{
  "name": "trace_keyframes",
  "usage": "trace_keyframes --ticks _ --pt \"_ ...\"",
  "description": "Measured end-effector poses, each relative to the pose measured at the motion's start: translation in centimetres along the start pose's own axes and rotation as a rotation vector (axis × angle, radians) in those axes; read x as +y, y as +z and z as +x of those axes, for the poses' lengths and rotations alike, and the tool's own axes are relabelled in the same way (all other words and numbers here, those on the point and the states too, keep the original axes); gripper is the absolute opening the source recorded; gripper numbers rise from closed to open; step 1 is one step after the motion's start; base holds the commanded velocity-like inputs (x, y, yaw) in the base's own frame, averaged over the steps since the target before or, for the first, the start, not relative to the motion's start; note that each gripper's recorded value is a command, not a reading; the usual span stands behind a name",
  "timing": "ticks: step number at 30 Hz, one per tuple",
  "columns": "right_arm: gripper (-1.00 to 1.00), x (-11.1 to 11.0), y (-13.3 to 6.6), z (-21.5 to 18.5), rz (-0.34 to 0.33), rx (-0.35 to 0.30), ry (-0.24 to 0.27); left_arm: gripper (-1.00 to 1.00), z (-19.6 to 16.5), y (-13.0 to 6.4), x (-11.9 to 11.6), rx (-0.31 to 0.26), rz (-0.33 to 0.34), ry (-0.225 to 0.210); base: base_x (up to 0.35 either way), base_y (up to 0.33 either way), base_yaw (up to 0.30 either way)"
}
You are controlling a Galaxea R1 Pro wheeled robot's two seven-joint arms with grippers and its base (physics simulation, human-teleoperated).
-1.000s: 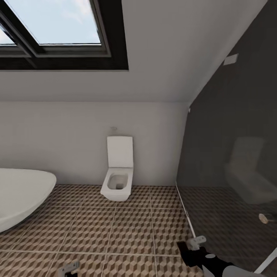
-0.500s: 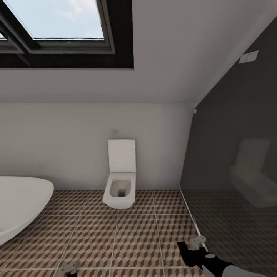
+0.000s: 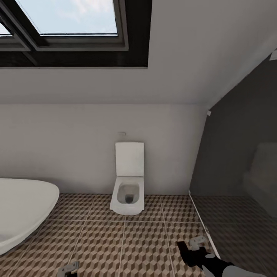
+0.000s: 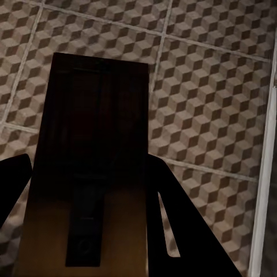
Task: Take the four mousetraps from the cabinet in the bathroom and place them on the bathroom floor. Make sure all four end up on the same floor surface, and ensure that at least two of them are either under or directly next to the same bathroom sink.
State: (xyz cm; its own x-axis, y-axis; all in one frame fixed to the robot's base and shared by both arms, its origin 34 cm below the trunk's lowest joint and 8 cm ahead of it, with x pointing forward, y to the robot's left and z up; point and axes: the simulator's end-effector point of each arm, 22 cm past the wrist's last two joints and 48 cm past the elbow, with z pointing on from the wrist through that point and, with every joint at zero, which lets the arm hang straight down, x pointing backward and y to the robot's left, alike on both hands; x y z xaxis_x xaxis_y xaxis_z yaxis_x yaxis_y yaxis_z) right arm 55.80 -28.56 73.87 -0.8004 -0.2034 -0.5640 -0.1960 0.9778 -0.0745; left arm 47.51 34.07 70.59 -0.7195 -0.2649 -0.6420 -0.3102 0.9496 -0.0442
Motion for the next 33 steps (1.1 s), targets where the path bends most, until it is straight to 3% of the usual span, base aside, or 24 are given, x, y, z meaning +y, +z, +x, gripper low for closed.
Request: trace_keyframes --ticks 11,33 --pt "-1.0 0.0 -0.01 -0.01 0.0 -0.001 0.0 -1.0 -0.06 0.0 0.09 -0.001 -0.002 -0.002 0.045 0.022 0.013" --pt "-1.0 -0.01 -0.04 0.0 0.0 -0.001 0.0 -1.0 0.04 -0.03 -0.11 0.001 0.001 -0.004 0.288 0.145 -0.033"
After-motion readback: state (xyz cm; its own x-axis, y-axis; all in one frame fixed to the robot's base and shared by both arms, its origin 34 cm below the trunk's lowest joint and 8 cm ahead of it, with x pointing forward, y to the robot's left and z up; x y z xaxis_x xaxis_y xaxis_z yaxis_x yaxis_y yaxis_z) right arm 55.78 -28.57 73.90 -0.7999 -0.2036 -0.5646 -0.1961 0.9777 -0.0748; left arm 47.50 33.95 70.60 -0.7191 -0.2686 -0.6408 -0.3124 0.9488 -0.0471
